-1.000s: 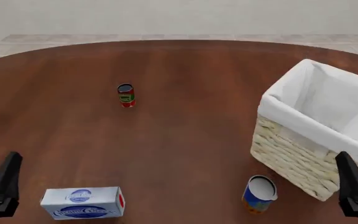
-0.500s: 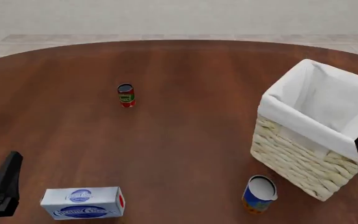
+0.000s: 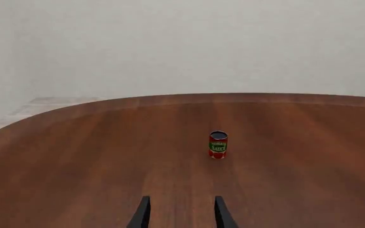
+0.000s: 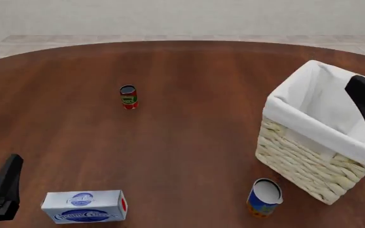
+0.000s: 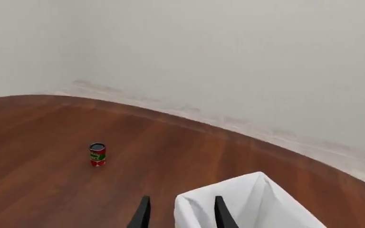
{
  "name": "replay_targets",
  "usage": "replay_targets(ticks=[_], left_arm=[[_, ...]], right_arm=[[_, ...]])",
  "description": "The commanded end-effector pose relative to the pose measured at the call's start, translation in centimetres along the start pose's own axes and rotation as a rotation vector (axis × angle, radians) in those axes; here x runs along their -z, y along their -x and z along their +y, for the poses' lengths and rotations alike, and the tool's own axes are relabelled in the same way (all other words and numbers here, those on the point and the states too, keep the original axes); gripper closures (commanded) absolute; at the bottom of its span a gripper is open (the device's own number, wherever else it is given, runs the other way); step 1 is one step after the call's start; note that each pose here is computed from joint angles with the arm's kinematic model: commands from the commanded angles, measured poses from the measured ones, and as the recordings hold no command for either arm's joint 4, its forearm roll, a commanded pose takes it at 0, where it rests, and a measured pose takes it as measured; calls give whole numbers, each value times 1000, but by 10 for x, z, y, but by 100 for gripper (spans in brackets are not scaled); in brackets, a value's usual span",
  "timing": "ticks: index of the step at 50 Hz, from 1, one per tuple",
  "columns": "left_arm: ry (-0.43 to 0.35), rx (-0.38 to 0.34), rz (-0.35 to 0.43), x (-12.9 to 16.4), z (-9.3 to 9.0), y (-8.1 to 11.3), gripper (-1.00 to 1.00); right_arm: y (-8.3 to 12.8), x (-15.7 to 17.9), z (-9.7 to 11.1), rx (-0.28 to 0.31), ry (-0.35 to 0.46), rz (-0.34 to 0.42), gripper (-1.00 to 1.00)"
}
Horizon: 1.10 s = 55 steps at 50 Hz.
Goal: Pick up the cream cheese box, and put it in the basket.
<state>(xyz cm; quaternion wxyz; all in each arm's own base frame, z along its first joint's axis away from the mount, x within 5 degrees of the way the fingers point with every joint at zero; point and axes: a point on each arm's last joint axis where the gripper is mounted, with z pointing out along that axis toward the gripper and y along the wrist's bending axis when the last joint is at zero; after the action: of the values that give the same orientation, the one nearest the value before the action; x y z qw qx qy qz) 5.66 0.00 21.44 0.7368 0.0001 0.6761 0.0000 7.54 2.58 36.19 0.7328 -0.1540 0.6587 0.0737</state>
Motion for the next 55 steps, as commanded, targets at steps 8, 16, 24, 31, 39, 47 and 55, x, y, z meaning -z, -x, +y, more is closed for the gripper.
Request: replay_targets(ticks=[8, 16, 24, 31, 39, 47, 55], left_arm=[[0, 0, 0, 0, 0, 0, -100], [0, 0, 0, 0, 0, 0, -100], [0, 0, 0, 0, 0, 0, -100], [0, 0, 0, 0, 0, 0, -100], [0, 0, 0, 0, 0, 0, -100], [0, 0, 0, 0, 0, 0, -100], [0, 0, 0, 0, 0, 0, -100]], right_arm=[[53, -75, 45, 54, 349, 93, -100], [60, -95, 70, 94, 458, 141, -100], [69, -127, 102, 200, 562, 228, -100], [46, -152, 140, 328, 671, 348, -100], [26, -171, 164, 378, 723, 452, -100], [14, -176, 182, 426, 772, 479, -100], [1, -190, 197, 430, 781, 500, -100]])
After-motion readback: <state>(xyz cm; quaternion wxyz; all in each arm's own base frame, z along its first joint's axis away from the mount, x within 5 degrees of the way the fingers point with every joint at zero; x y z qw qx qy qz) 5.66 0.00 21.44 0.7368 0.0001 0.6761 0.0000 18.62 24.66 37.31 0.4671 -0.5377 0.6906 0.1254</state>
